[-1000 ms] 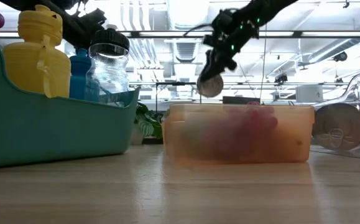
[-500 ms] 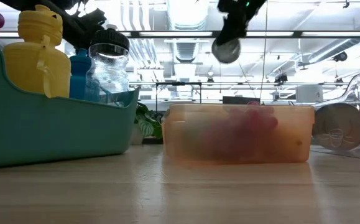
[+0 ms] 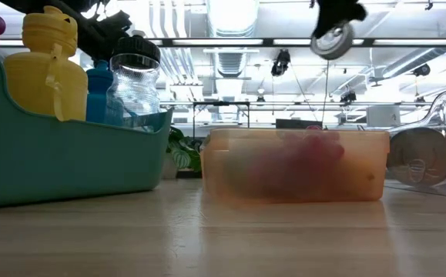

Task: Pick & Place Food Item
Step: Put the top green tuna can into the transparent bin

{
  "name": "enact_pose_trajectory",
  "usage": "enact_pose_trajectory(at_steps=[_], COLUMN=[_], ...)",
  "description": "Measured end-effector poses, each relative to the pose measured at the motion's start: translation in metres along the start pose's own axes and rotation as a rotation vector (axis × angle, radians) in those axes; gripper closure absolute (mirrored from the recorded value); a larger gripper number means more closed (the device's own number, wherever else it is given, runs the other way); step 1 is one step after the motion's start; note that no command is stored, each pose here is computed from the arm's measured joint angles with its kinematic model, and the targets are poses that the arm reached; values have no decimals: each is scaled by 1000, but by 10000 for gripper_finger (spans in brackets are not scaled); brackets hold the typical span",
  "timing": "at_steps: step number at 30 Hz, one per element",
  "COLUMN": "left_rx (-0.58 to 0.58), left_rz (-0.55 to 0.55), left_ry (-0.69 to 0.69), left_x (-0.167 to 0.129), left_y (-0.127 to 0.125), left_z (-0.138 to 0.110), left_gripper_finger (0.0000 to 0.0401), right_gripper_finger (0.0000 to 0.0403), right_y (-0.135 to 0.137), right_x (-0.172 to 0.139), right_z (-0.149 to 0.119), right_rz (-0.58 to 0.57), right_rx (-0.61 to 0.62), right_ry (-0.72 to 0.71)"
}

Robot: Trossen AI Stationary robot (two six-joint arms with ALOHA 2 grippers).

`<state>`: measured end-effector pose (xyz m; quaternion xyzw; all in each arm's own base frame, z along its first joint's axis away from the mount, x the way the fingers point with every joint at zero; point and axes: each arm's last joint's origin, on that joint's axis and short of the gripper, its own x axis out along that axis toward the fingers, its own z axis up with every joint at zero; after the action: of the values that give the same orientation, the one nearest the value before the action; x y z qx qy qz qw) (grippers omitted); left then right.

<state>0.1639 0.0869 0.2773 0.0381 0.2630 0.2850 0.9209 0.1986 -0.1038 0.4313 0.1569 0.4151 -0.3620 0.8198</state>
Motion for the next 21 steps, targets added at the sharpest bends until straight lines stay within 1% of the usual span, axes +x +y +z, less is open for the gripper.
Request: enact_pose_trajectory(at_steps=[5, 8, 11, 17, 21], left_rx=[0, 0, 0, 0, 0], left_rz=[0, 0, 0, 0, 0], left_ry=[0, 0, 0, 0, 0], left_x=[0, 0, 0, 0, 0], left_y=[0, 0, 0, 0, 0], left_z=[0, 0, 0, 0, 0], left_gripper_finger=[399, 399, 399, 399, 399], right_gripper_finger=[256, 256, 256, 256, 256], right_y=[4, 8, 13, 15, 16], right_x=[-14, -22, -26, -24, -12], right_z=[-22, -35, -48, -84, -112], right_rz=[-62, -73, -72, -82, -112], right_rx=[132, 188, 243, 368, 437], right_ry=[91, 132, 113, 143, 190])
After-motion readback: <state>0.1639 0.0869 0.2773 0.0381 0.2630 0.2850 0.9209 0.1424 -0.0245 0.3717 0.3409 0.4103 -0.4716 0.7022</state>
